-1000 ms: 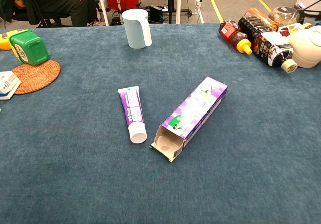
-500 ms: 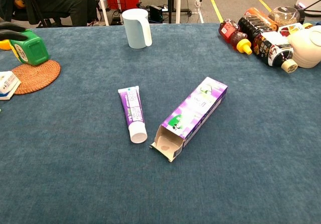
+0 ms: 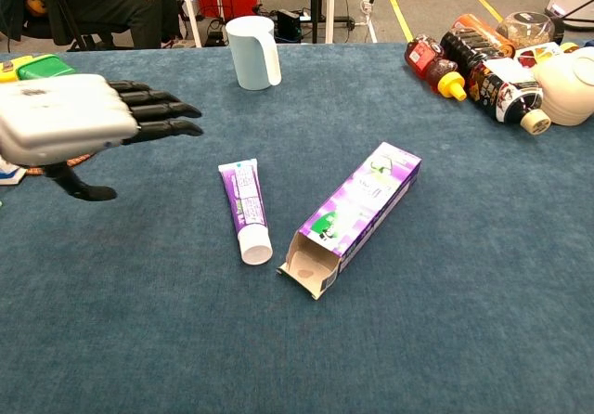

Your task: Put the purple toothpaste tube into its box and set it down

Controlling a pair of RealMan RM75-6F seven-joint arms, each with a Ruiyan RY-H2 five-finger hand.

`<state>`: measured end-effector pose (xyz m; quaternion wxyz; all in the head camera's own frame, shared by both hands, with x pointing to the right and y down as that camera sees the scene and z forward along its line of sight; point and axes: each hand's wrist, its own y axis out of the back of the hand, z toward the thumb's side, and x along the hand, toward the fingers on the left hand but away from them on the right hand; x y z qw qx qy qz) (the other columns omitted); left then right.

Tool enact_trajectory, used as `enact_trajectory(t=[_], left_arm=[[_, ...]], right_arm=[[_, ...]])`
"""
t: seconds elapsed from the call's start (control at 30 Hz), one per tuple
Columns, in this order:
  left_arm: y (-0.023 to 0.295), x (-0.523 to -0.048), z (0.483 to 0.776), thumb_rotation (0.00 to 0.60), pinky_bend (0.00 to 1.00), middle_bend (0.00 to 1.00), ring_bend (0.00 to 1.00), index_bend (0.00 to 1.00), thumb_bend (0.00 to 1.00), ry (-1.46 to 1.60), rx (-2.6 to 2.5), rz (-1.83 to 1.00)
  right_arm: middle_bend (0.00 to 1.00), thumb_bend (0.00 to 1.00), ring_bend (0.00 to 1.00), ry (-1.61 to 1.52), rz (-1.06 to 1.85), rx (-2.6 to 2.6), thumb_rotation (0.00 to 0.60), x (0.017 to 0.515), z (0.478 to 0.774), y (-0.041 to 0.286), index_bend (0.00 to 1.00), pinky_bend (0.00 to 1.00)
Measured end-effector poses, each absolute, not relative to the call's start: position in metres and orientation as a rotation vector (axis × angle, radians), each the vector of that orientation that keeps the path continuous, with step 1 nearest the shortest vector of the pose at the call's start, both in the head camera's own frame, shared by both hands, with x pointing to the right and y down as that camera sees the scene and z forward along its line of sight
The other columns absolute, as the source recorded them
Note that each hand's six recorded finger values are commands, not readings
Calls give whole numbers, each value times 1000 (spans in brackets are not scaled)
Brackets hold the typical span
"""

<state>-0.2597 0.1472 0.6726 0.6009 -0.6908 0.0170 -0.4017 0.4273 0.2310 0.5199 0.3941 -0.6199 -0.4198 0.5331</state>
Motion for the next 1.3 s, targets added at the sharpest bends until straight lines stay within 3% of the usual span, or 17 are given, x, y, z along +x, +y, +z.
enact_trajectory(t=[0.77, 0.87, 1.07, 1.3], left_arm=[[146, -149, 714, 600, 104, 0, 0, 37, 314, -93, -1525, -958], [147, -144, 717, 600, 112, 0, 0, 70, 322, -112, -1510, -970], [151, -134, 715, 600, 223, 0, 0, 186, 333, -126, -1482, -953], [159, -131, 713, 600, 281, 80, 55, 258, 338, -130, -1473, -930]], right_arm=[[0, 0, 0, -1132, 1355, -1593, 600, 439, 514, 222, 72, 0], [0, 0, 0, -1138, 1352, -1597, 600, 439, 513, 222, 72, 0], [0, 0, 0, -1153, 1341, -1600, 600, 441, 510, 221, 72, 0], [0, 0, 0, -1149, 1337, -1606, 600, 440, 509, 222, 72, 0]])
